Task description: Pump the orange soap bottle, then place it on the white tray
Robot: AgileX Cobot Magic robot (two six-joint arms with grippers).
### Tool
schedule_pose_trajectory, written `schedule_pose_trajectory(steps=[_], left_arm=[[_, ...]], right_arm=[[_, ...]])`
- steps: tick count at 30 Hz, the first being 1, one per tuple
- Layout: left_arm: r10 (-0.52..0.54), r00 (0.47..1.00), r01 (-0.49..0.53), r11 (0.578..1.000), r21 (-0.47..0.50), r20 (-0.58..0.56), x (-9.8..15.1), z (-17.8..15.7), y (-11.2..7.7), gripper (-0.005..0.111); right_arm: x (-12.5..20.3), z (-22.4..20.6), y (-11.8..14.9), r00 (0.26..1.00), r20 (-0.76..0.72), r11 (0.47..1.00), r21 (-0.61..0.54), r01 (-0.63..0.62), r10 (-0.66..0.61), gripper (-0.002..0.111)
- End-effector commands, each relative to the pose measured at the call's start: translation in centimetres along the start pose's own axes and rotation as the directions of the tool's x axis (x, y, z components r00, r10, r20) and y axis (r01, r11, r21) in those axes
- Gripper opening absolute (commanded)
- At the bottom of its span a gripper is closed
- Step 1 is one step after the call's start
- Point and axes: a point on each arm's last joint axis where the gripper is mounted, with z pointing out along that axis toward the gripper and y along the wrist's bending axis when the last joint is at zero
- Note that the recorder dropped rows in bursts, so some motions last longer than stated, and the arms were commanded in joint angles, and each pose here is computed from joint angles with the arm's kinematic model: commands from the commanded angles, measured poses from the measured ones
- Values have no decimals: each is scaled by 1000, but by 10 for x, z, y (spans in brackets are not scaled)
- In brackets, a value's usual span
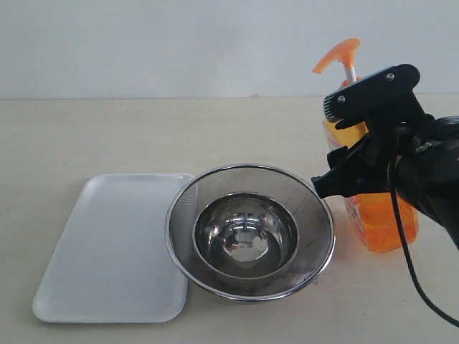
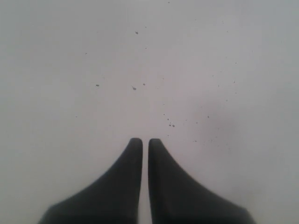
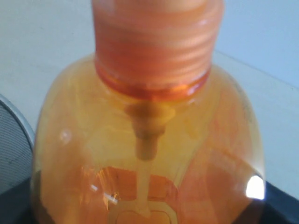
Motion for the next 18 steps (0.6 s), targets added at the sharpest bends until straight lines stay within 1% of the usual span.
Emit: schedule_pose_trajectory(steps=[1, 2, 4, 5, 6, 7, 8, 9, 11, 12, 13, 14, 15, 16, 17, 18], left_arm=[[-140, 990, 140, 990, -2, -21, 3, 8, 0, 5], [-141, 989, 141, 990, 7, -41, 6, 11, -1, 5], [-107, 991, 112, 992, 53, -85, 12, 19, -6, 5], [-114, 989, 122, 989, 84, -94, 14, 22, -10, 5], [-100, 990, 113, 984, 139, -96, 16, 27, -16, 5], [-79, 993, 96, 972, 215, -89, 17, 31, -24, 5], [-39, 998, 55, 950, 308, -57, 16, 33, -33, 5], [1, 1000, 3, 870, 493, -8, 14, 41, -51, 5], [2, 1000, 4, 802, 598, -9, 13, 52, -62, 5], [-7, 999, 36, 781, 623, -49, 16, 62, -65, 5], [-41, 989, 123, 764, 633, -143, 20, 81, -69, 5], [-64, 981, 167, 759, 630, -183, 22, 89, -70, 5], [-71, 972, 201, 741, 641, -222, 25, 102, -72, 5], [-58, 970, 206, 705, 679, -235, 25, 112, -77, 5], [-30, 972, 199, 642, 741, -235, 24, 122, -84, 5], [-26, 969, 210, 610, 764, -246, 23, 128, -87, 5]], right_arm=[[-8, -2, -5, 999, 46, 999, 41, 16, -18, 0], [-8, -2, -4, 999, 45, 999, 34, 16, -18, 0], [-8, -2, -4, 999, 44, 1000, 25, 17, -18, 0], [-8, -2, -3, 999, 43, 1000, 22, 17, -18, 0], [-8, -2, -3, 999, 43, 1000, 22, 17, -18, 0], [-8, -2, -3, 999, 43, 1000, 22, 17, -18, 0], [-8, -2, -3, 999, 43, 1000, 22, 17, -18, 0], [-8, -2, -3, 999, 43, 1000, 20, 17, -18, 0], [-8, -2, -3, 999, 43, 1000, 18, 17, -18, 0], [-8, -2, -2, 999, 41, 1000, 11, 17, -18, 0], [-8, -2, -2, 999, 41, 1000, 6, 17, -18, 0], [-8, -2, -2, 999, 40, 1000, 4, 19, -20, 0], [-8, -2, -2, 999, 40, 1000, 4, 25, -25, 0], [-8, -2, -2, 999, 40, 1000, 4, 25, -26, 0], [-8, -2, -2, 999, 40, 1000, 4, 25, -26, 0], [-8, -2, -1, 999, 40, 1000, 0, 25, -25, 0]])
